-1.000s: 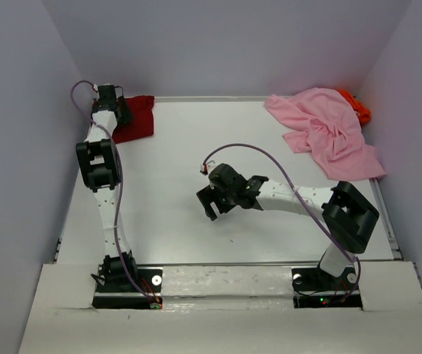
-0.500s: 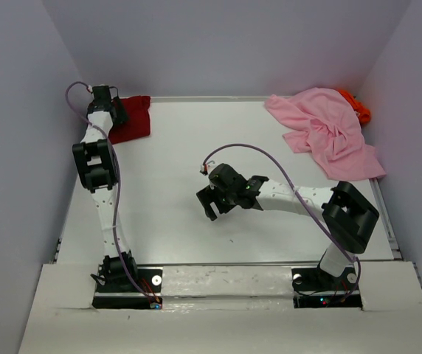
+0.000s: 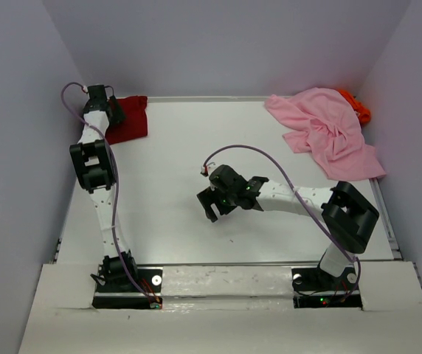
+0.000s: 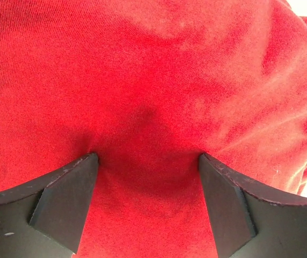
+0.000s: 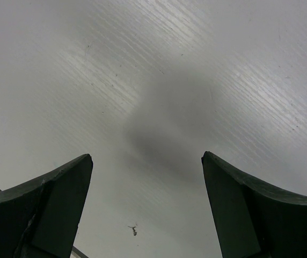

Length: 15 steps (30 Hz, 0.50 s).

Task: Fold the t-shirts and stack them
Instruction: Neatly place the folded tshirt to the corner

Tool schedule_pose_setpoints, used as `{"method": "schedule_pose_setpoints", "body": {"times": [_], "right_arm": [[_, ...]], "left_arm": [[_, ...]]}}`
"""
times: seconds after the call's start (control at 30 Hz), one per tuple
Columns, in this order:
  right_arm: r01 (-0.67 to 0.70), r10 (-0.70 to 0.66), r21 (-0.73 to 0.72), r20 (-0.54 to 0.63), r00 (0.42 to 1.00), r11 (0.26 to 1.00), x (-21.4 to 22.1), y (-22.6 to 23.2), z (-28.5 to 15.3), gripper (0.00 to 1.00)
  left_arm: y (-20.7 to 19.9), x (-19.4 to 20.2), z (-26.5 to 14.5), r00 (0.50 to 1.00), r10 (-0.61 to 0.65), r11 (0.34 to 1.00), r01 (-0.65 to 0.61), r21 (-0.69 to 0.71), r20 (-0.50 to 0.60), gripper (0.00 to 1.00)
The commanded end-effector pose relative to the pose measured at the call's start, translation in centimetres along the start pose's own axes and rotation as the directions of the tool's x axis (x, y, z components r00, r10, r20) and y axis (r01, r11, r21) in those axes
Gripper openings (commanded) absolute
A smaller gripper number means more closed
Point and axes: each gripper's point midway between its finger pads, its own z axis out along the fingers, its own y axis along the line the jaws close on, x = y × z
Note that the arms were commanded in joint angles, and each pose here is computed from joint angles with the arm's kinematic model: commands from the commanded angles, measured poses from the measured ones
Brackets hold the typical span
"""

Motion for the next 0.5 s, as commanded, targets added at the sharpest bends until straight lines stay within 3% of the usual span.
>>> {"method": "schedule_pose_setpoints", "body": {"times": [0.0,0.1,0.27,0.47], "right_arm": [[0.001,0.0,-0.032,0.034,0.999,0.999,-0.6,0.8,-0.2,0.89],[0.001,0.0,-0.041,0.031,1.0,0.999,-0.5,1.0,0.0,0.89],[0.003,-0.001,-0.039,0.04,0.999,0.999,-0.5,0.9,-0.2,0.89],[0.008,-0.007,-0.003,0.067,0.998,1.0,-0.7,0.1,-0.9,0.89]], "left_arm": [[-2.0,-5.4,-4.9,0.994,-0.006,0.999,0.001,0.043,0.109,0.88],[-3.3,-5.9,-5.8,0.989,0.043,0.998,-0.047,0.029,0.143,0.89],[-6.1,-7.1,-8.7,0.983,0.016,0.995,-0.034,0.094,0.183,0.89],[-9.3,-10.8,-15.8,0.949,0.046,0.991,-0.083,0.108,0.311,0.9]]}}
